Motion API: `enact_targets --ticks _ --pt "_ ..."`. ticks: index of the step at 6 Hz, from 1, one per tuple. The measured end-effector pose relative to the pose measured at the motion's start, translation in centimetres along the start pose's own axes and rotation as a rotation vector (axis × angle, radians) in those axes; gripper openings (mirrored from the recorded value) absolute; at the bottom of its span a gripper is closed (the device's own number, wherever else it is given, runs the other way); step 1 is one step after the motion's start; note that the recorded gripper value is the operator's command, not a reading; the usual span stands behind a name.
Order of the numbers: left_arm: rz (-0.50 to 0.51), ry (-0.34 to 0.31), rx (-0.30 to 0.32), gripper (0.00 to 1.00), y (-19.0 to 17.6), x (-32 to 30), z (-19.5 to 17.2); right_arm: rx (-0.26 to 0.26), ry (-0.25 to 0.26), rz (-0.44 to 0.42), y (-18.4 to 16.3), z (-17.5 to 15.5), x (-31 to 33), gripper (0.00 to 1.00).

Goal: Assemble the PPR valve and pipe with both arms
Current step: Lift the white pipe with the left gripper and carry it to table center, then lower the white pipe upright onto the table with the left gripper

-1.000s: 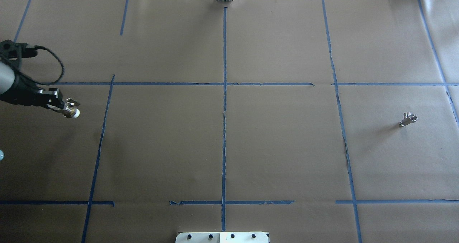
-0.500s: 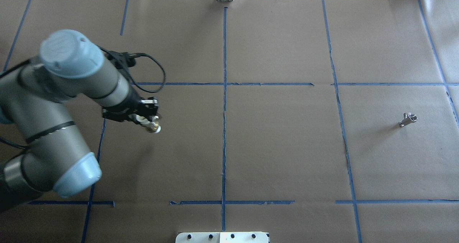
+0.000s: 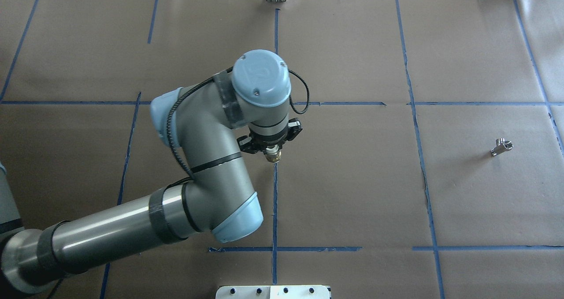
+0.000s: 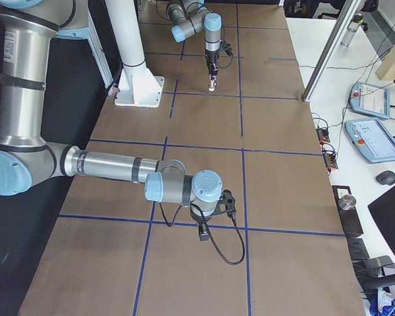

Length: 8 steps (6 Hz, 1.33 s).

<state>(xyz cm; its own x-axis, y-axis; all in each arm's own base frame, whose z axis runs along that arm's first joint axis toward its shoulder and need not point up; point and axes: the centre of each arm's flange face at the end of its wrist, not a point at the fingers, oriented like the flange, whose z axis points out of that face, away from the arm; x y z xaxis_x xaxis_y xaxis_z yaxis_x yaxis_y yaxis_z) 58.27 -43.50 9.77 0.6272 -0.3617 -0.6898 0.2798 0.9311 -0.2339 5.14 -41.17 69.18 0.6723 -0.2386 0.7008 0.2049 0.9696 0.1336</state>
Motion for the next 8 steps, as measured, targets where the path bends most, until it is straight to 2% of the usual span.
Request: enact_targets --ticks 2,4,8 --pt "-0.013 -0.007 0.004 0.00 -0.1 2.0 1.0 0.000 0.000 0.000 0.0 0.0 0.0 1.00" --pt "-0.006 0.005 0.004 0.00 -0.5 1.2 2.4 0.000 0.000 0.000 -0.1 0.0 0.0 1.00" --pt "-0.004 0.002 0.010 0.00 -1.0 0.3 2.9 -0.001 0.000 0.001 0.0 0.0 0.0 1.00"
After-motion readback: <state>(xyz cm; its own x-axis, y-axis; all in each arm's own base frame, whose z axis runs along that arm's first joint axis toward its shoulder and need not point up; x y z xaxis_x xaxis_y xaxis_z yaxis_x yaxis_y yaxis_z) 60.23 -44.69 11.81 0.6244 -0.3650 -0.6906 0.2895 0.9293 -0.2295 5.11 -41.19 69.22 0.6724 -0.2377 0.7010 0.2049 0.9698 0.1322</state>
